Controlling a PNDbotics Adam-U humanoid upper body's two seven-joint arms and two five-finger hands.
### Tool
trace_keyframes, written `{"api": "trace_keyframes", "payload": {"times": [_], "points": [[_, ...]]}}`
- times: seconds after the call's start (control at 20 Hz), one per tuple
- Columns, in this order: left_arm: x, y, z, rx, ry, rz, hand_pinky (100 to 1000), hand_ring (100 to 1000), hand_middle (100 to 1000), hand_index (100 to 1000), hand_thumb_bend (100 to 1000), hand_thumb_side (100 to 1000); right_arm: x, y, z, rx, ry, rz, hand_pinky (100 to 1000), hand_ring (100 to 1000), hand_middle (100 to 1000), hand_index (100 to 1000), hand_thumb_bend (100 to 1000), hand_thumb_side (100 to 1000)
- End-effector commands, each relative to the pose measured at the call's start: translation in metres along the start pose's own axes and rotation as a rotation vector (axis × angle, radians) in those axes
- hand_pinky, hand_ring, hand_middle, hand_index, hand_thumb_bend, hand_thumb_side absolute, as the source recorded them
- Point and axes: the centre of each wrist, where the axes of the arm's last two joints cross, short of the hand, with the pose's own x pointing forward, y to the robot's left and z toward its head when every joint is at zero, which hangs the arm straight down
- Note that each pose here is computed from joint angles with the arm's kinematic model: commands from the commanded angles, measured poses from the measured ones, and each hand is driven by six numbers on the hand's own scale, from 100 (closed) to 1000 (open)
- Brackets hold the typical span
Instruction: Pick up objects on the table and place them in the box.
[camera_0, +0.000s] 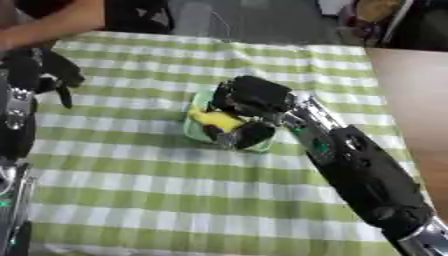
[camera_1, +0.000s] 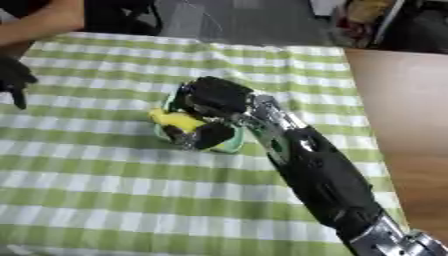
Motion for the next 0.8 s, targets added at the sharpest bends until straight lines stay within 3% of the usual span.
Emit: {"api": "trace_keyframes", "payload": {"times": [0.05, 0.5, 0.8], "points": [[0.006, 0.003, -0.005, 0.001, -0.03, -0.009, 238, 483, 502, 435, 597, 999, -0.005, -0.019, -0.001, -0.014, -0.006, 0.044, 100, 100, 212, 426, 100, 786], [0.006, 0.003, -0.005, 0.002, -0.031, -0.009, 238, 483, 502, 435, 598, 999, -0.011, -0.023, 0.0, 0.0, -0.002, 0.055, 100, 100, 212, 423, 100, 781], [0.007, 0.003, -0.006, 0.003, -0.034, -0.007, 237, 482, 502, 435, 598, 999, -0.025, -0.029, 0.005, 0.031, 0.051, 0.04, 100, 100, 209, 418, 100, 770]]}}
